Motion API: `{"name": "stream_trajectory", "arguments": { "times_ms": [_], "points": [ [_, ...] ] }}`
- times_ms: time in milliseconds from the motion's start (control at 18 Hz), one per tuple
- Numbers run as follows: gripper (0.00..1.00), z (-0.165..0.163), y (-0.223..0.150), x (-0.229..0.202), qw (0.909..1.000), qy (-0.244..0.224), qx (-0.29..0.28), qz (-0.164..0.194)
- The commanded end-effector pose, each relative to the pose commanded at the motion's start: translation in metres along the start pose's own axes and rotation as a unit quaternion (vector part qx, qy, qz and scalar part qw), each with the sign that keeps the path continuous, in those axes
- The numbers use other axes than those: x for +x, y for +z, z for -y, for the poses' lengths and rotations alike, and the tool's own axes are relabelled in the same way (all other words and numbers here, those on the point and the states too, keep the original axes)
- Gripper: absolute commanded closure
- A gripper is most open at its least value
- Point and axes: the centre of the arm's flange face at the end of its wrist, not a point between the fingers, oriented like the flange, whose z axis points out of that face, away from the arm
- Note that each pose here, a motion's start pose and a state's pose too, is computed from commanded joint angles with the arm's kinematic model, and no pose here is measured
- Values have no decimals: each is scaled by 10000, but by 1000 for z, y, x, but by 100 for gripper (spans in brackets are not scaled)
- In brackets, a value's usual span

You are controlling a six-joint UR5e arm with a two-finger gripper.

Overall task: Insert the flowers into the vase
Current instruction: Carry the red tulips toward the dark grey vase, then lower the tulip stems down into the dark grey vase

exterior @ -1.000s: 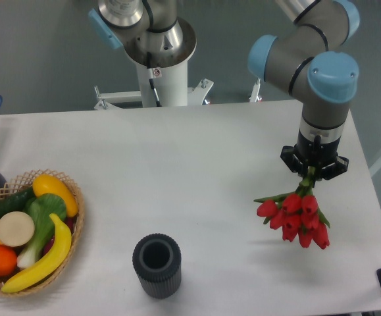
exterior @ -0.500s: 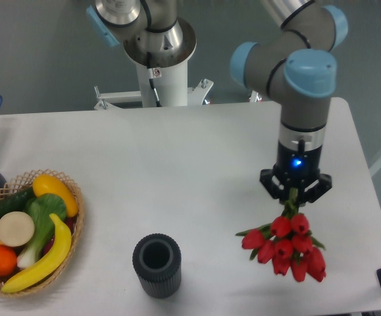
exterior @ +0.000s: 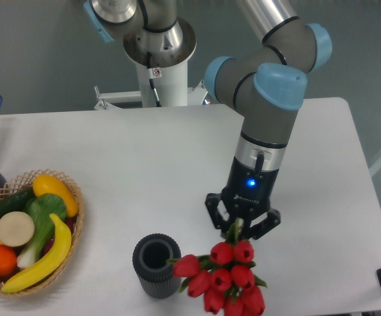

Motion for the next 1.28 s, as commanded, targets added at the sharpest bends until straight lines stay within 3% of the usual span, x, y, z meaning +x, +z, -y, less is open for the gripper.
{"name": "stream_trajectory", "arguments": {
  "times_ms": [278, 778, 1278],
  "points": [
    [93, 28, -11, 11, 9937, 487, 914, -432],
    [81, 32, -5, 32, 9737, 606, 1574, -1533],
    [78, 8, 18, 37, 9725, 695, 1468, -1667]
  ]
}}
